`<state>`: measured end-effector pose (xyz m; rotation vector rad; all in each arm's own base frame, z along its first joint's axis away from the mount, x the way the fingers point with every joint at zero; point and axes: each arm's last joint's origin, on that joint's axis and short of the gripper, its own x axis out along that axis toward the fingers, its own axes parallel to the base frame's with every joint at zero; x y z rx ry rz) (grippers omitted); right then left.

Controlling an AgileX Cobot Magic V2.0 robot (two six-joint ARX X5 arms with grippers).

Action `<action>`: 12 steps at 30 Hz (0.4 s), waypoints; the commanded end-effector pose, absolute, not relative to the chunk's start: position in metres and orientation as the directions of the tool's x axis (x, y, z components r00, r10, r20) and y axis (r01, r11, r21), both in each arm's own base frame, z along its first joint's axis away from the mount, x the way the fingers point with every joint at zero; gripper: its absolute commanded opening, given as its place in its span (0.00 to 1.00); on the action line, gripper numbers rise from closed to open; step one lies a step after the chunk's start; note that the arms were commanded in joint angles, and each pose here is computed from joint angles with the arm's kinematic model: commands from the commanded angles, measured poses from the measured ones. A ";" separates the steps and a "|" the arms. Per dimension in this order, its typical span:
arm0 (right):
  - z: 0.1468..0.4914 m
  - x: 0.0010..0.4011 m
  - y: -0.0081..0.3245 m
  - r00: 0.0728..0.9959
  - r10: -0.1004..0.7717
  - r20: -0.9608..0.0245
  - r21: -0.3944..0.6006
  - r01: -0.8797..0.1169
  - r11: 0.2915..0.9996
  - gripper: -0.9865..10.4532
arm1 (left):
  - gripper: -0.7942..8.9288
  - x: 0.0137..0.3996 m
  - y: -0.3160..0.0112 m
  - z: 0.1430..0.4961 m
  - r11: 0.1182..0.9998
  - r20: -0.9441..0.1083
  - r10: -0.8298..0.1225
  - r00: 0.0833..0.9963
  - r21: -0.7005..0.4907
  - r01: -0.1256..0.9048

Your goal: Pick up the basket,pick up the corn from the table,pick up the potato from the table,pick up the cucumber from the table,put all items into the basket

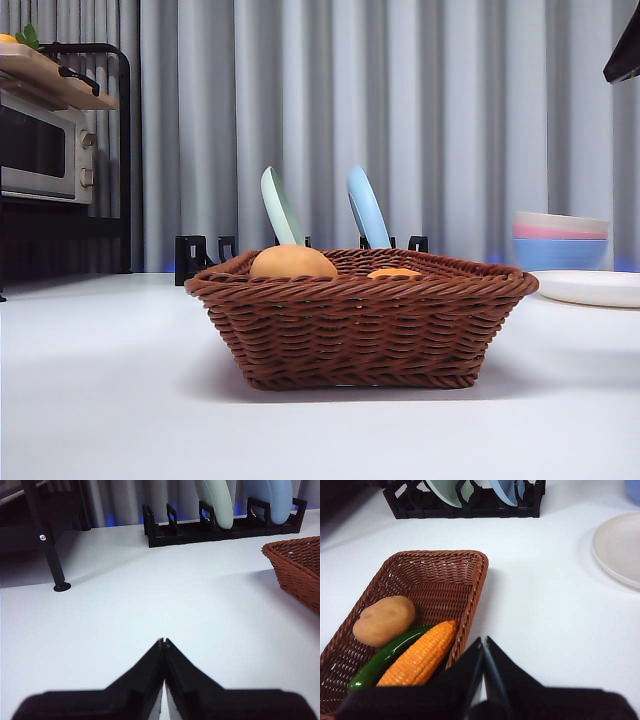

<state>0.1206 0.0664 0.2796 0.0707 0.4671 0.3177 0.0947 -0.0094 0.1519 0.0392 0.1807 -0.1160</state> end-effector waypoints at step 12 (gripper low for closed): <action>0.281 0.102 0.038 0.937 0.220 -0.270 0.009 -0.226 0.974 0.09 | 0.08 0.095 -0.009 0.147 0.993 -0.191 -0.114 0.975 0.018 0.120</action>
